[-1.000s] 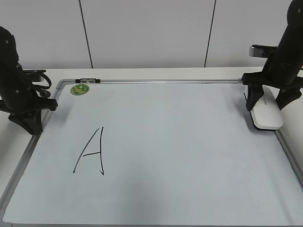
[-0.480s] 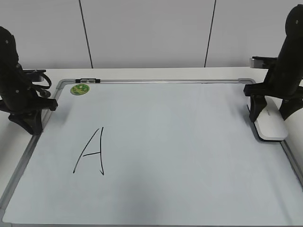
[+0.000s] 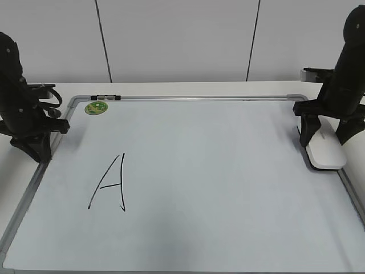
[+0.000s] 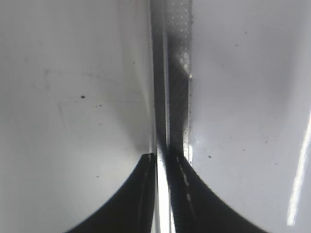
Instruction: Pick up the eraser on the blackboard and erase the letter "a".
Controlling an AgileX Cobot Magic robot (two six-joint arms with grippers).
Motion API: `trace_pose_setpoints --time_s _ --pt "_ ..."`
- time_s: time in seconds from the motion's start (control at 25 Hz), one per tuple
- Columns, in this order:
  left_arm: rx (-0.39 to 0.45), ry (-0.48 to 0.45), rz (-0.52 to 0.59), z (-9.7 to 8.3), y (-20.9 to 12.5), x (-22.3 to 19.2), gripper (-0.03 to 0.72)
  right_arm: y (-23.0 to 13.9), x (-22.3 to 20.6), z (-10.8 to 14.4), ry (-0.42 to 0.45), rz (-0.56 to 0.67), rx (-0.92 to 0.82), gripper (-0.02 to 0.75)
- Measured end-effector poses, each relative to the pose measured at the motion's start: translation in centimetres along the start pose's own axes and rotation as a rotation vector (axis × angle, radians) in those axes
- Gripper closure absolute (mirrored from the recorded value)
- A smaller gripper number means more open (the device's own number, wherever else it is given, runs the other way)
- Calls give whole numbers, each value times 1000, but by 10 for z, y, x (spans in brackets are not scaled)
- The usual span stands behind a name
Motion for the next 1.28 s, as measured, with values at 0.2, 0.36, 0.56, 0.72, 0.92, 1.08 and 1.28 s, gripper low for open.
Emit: trace_pose_setpoints --time_s 0.2,0.36,0.56,0.72,0.92,1.08,1.28 --pt "0 0 0 0 0 0 608 0 0 -1 -7 0 3 210" --pt "0 0 0 0 0 0 608 0 0 -4 -25 -1 9 210" --pt "0 0 0 0 0 0 607 0 0 -4 -28 -1 10 210" --pt "0 0 0 0 0 0 606 0 -5 -5 -29 11 10 210" --pt "0 0 -1 0 0 0 606 0 -11 -5 -29 24 9 210" --pt "0 0 -1 0 0 0 603 0 -11 -5 -29 24 9 209" --pt "0 0 -1 0 0 0 598 0 -11 -5 -29 24 9 122"
Point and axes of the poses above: a point on each arm's last joint axis where the gripper is mounted, x pointing back along that axis away from the gripper, z along the wrist's bending axis when the last joint is at zero, y = z × x, the point moved 6 cm from there along -x, pointing out along that axis toward the gripper, and after that the axes turned 3 degrees about -x, right-handed, at the moved point
